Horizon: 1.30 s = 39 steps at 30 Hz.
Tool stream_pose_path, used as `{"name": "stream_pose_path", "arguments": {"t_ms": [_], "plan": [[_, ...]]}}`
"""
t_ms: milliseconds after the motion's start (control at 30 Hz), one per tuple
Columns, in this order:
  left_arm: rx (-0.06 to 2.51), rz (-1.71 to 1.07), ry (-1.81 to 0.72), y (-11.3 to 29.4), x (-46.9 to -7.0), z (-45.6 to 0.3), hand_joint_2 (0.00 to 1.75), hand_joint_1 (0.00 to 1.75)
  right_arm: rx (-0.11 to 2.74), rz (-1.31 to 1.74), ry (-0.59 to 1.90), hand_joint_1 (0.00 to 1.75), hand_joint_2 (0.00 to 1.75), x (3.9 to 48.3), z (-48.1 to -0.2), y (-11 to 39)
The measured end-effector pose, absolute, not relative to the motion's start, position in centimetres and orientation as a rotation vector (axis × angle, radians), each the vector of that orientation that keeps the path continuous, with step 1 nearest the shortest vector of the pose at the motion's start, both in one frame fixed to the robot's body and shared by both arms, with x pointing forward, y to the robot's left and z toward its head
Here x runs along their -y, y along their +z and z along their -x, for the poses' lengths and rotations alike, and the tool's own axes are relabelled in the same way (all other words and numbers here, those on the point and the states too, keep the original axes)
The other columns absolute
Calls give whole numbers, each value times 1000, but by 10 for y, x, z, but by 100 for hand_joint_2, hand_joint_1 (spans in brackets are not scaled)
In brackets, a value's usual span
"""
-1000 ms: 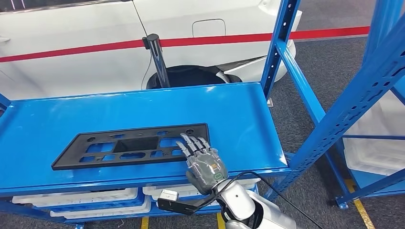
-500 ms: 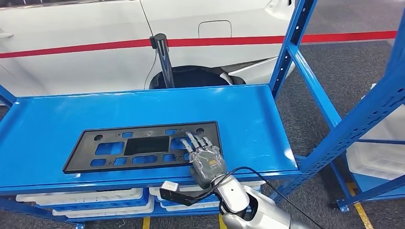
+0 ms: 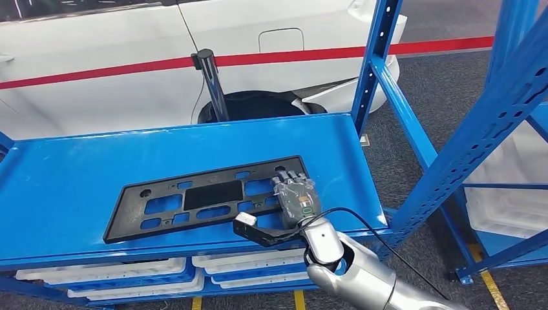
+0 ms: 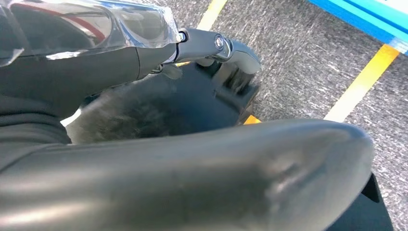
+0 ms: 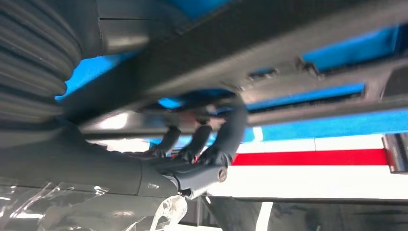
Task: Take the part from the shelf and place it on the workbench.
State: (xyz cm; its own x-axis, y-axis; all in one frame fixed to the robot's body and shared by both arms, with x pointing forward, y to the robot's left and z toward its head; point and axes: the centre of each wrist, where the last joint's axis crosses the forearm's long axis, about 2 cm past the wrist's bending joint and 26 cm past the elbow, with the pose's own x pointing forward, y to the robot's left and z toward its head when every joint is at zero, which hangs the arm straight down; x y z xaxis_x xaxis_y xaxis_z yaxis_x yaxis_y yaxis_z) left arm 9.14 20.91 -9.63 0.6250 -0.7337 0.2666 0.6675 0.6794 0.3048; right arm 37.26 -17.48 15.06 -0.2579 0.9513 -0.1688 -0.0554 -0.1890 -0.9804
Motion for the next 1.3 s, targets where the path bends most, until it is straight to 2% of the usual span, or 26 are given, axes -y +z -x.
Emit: {"name": "stream_pose_path", "arguments": {"t_ms": [300,500,767,1033,1300], "plan": [[397,-181,-828,-96,-206,-93,0,0,1274,1163,1523,175,175,184,-379,151],[396,-179,-831,-96,-206,-91,0,0,1433,1114,1341,175,175,191,-381,155],[402,-188,-832,-96,-207,-91,0,0,1618,1073,1186,175,175,181,-378,182],[418,-187,-827,-96,-208,-90,0,0,1890,780,907,175,175,170,-368,229],[414,-187,-816,-97,-208,-87,0,0,1987,699,815,175,175,172,-360,252]]}}
